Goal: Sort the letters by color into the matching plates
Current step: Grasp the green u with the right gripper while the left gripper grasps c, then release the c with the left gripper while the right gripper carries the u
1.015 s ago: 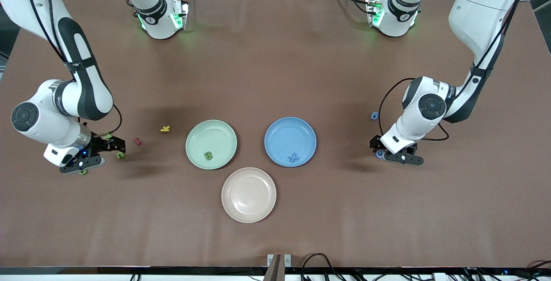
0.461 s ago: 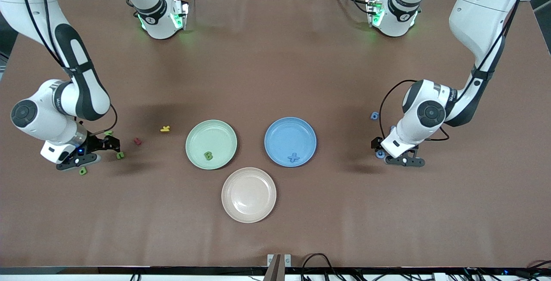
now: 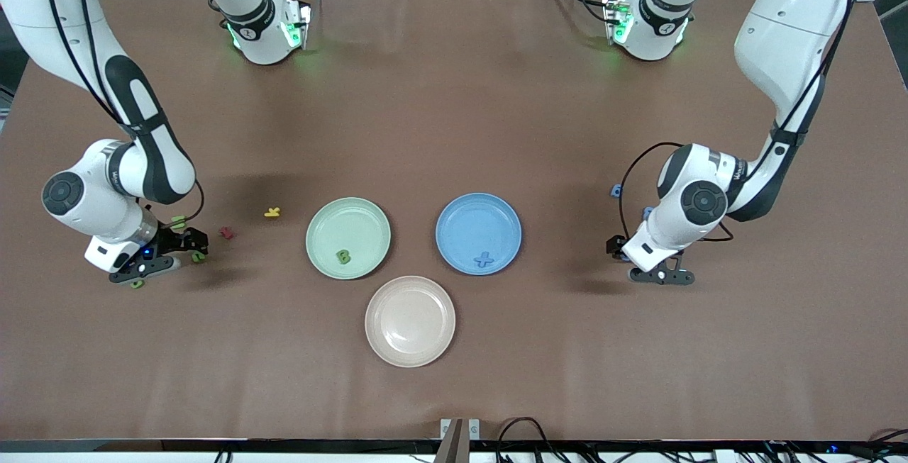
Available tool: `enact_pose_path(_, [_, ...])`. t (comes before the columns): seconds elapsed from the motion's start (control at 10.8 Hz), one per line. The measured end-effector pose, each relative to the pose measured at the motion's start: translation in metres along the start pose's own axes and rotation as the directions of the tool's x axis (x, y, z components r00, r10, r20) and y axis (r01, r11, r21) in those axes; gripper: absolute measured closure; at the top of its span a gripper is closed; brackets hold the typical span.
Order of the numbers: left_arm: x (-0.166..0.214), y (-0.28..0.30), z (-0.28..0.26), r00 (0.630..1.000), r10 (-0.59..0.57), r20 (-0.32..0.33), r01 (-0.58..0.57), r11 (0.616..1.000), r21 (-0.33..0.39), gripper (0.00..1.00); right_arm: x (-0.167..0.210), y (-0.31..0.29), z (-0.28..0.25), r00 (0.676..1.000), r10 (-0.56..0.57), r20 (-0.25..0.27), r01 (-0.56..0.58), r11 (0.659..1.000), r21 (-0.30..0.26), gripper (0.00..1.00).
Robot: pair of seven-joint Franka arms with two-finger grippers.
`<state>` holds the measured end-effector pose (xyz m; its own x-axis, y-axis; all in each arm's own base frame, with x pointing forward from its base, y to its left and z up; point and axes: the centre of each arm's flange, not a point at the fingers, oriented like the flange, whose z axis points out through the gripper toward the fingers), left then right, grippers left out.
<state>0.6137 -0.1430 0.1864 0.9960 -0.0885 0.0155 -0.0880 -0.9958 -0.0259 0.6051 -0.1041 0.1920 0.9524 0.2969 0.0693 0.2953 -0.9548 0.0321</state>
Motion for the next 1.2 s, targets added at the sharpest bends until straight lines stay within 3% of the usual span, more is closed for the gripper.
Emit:
enact_pose_path(0.37, [-0.006, 0.010, 0.017, 0.998, -0.055, 0.031, 0.055, 0.998, -0.001, 0.00, -0.002, -0.002, 0.017, 1.000, -0.006, -0.004, 0.006, 1.000, -0.008, 0.06])
enact_pose_path(0.55, [-0.007, 0.009, 0.018, 0.995, -0.088, 0.043, 0.088, 0.996, 0.006, 0.00, -0.002, -0.002, 0.018, 1.000, -0.014, -0.001, 0.014, 1.000, -0.010, 0.23])
enact_pose_path(1.11, [-0.008, 0.009, 0.019, 0.990, -0.131, 0.053, 0.131, 0.991, 0.013, 0.00, -0.003, -0.004, 0.020, 1.000, -0.021, 0.002, 0.021, 1.000, -0.010, 0.38])
enact_pose_path(1.2, [-0.007, 0.009, 0.018, 0.990, -0.131, 0.051, 0.130, 0.991, 0.013, 0.05, -0.002, -0.006, 0.019, 1.000, -0.023, 0.001, 0.023, 1.000, -0.009, 0.46])
